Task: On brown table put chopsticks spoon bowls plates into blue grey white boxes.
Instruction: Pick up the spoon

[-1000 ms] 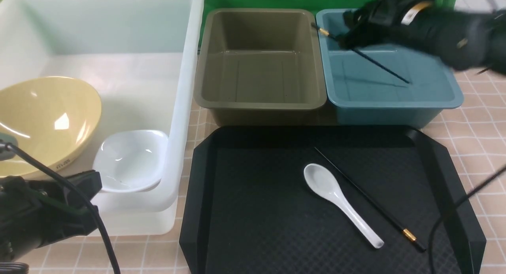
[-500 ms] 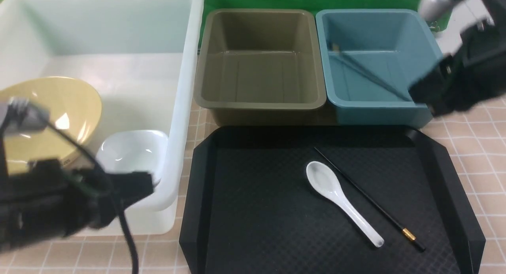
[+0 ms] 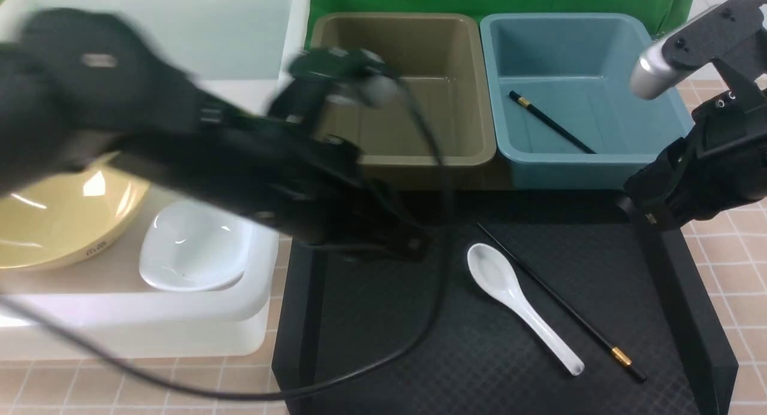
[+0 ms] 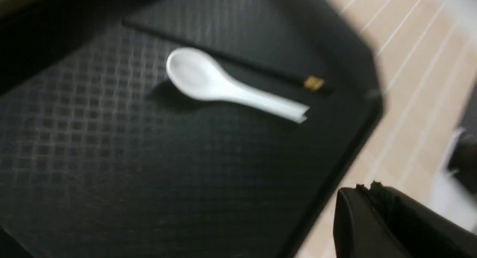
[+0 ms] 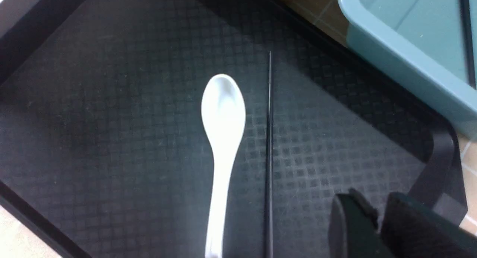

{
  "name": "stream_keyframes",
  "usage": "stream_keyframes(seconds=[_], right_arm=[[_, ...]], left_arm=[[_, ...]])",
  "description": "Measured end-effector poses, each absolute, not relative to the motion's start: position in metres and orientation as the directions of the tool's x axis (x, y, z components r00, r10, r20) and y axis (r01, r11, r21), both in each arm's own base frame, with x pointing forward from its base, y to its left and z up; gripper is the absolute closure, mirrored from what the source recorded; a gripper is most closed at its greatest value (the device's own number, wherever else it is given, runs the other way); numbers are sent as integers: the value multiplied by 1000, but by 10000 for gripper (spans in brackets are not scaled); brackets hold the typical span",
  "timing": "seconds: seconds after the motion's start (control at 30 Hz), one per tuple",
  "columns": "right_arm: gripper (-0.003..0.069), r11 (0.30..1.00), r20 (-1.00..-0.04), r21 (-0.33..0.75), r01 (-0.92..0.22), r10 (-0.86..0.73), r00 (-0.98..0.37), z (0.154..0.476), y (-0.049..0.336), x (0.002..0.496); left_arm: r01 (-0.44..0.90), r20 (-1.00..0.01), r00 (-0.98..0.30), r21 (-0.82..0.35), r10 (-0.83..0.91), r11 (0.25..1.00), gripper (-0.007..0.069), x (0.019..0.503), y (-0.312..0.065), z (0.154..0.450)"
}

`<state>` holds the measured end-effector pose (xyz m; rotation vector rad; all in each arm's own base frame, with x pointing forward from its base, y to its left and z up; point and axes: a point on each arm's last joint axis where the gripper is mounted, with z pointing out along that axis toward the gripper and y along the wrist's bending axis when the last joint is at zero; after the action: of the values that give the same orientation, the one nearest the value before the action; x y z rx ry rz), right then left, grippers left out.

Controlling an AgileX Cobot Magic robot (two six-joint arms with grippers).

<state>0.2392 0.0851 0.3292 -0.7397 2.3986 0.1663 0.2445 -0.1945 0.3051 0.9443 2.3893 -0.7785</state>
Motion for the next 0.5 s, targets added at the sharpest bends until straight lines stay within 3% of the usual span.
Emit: stream_keyframes(seconds=[0.17, 0.37, 0.5], right_arm=[[495, 831, -578, -59, -553, -480, -660, 328, 85, 238], [493, 829, -566, -60, -556, -487, -665, 327, 84, 237], [490, 828, -563, -60, -557, -489, -666, 327, 84, 237]], left_arm=[[709, -519, -686, -320, 510, 629, 552, 285, -223, 279], [712, -484, -689, -311, 539, 629, 321, 327, -248, 245], [752, -480, -646, -267, 594, 603, 223, 345, -257, 226]])
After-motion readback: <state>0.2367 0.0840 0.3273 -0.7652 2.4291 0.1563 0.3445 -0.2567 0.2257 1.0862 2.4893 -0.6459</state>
